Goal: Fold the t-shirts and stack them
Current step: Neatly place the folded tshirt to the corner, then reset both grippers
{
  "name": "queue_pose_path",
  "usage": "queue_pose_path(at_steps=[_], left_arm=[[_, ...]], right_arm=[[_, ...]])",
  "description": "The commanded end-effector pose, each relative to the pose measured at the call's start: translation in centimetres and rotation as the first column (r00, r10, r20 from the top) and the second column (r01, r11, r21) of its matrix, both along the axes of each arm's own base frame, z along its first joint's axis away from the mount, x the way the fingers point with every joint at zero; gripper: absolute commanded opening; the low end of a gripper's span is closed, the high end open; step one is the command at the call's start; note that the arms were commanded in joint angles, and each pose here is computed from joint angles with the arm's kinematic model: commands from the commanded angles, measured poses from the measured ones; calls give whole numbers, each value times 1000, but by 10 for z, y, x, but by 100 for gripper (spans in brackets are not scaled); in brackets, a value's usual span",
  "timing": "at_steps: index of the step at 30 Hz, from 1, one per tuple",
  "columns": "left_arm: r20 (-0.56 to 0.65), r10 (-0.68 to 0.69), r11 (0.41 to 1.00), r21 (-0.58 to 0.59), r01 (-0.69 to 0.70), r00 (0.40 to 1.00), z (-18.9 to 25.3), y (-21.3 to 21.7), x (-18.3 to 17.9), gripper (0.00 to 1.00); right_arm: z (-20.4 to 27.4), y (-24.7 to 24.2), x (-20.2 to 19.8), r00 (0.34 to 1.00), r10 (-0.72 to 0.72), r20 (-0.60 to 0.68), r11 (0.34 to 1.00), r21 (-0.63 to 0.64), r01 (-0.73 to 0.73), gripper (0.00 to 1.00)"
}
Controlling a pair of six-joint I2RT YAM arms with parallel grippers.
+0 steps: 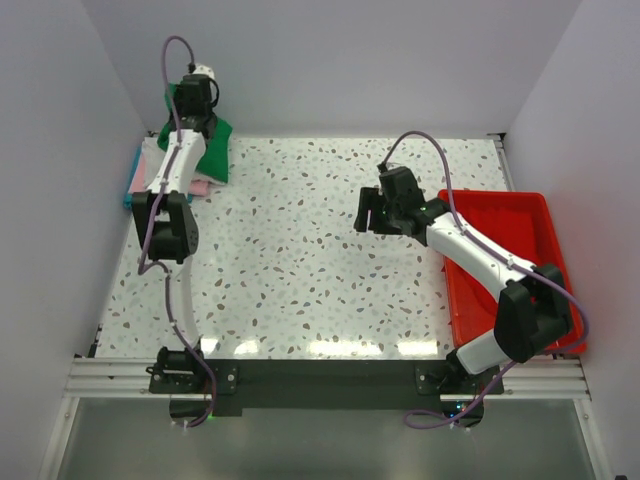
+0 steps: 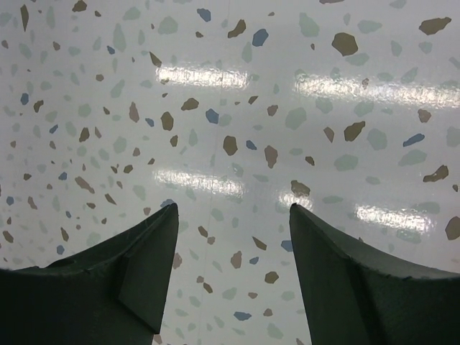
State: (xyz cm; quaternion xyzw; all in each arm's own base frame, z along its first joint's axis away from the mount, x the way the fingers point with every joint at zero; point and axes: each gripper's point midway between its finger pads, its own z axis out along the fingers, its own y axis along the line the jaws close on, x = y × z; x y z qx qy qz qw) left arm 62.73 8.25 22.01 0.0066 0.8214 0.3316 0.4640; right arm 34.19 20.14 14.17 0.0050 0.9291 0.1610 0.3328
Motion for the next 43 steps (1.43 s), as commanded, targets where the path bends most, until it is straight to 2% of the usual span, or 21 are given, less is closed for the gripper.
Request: queue_pose_path(at_steps=[1, 4, 6, 7, 9, 11, 12, 13, 18, 19, 20, 22, 23, 25, 26, 28, 32, 34, 38, 43], left_arm=[[183, 129, 991, -69, -118, 975, 44, 60, -11, 50], [214, 223, 970, -150, -194, 951, 38, 80, -20, 73], [269, 246, 953, -242, -182, 931, 53, 76, -21, 79], [270, 217, 951, -274, -141, 938, 56, 68, -20, 100], [331, 230, 916, -390, -89, 915, 76, 54, -23, 100], [358, 181, 887, -462, 5, 916, 87, 35, -24, 100], [381, 195, 852, -522, 37, 904, 95, 25, -33, 100], [413, 162, 825, -555, 107, 896, 102, 12, -33, 100], [455, 121, 713, -658, 242, 882, 110, -48, -66, 100], [442, 113, 707, -665, 240, 890, 106, -56, -71, 100], [438, 56, 691, -666, 282, 897, 105, -90, -83, 100], [428, 15, 685, -663, 303, 904, 100, -117, -97, 100], [415, -25, 658, -678, 327, 910, 92, -144, -115, 100], [415, -59, 626, -693, 357, 908, 85, -168, -133, 100], [401, -100, 601, -705, 376, 911, 75, -191, -156, 100], [396, -135, 595, -701, 393, 908, 69, -210, -178, 100], [346, -293, 559, -694, 454, 891, 39, -267, -253, 100], [296, -356, 556, -696, 455, 886, 13, -284, -284, 100], [289, -385, 518, -718, 464, 877, 10, -289, -316, 100], [291, -453, 460, -733, 501, 842, 18, -301, -325, 100]], right_arm=[[18, -1, 9, 999, -5, 53, 1000, -20, 6, 67], [20, -8, 7, 998, -19, 58, 999, -49, 22, 68], [22, -12, 3, 998, -24, 55, 998, -60, 27, 71], [24, -15, 3, 997, -36, 61, 997, -66, 40, 72], [31, -21, 1, 996, -46, 74, 996, -79, 52, 73], [39, -28, -3, 994, -61, 86, 994, -90, 69, 74], [41, -29, -5, 994, -65, 89, 994, -87, 72, 75], [42, -29, -7, 994, -64, 93, 994, -86, 72, 75], [49, -37, -16, 992, -78, 102, 993, -84, 86, 76], [49, -38, -18, 992, -79, 99, 993, -84, 87, 76], [47, -40, -21, 992, -80, 95, 992, -89, 89, 77], [52, -44, -24, 990, -88, 110, 992, -83, 97, 77], [50, -46, -28, 991, -88, 105, 991, -89, 97, 77], [51, -53, -34, 989, -98, 112, 989, -97, 109, 77], [52, -55, -37, 988, -100, 116, 989, -95, 111, 77], [53, -57, -45, 987, -94, 128, 991, -80, 104, 78], [56, -72, -60, 981, -111, 160, 988, -84, 126, 81], [53, -85, -69, 975, -138, 176, 982, -104, 158, 83], [50, -98, -84, 968, -165, 187, 976, -111, 188, 84], [54, -105, -92, 963, -178, 203, 974, -103, 202, 87]])
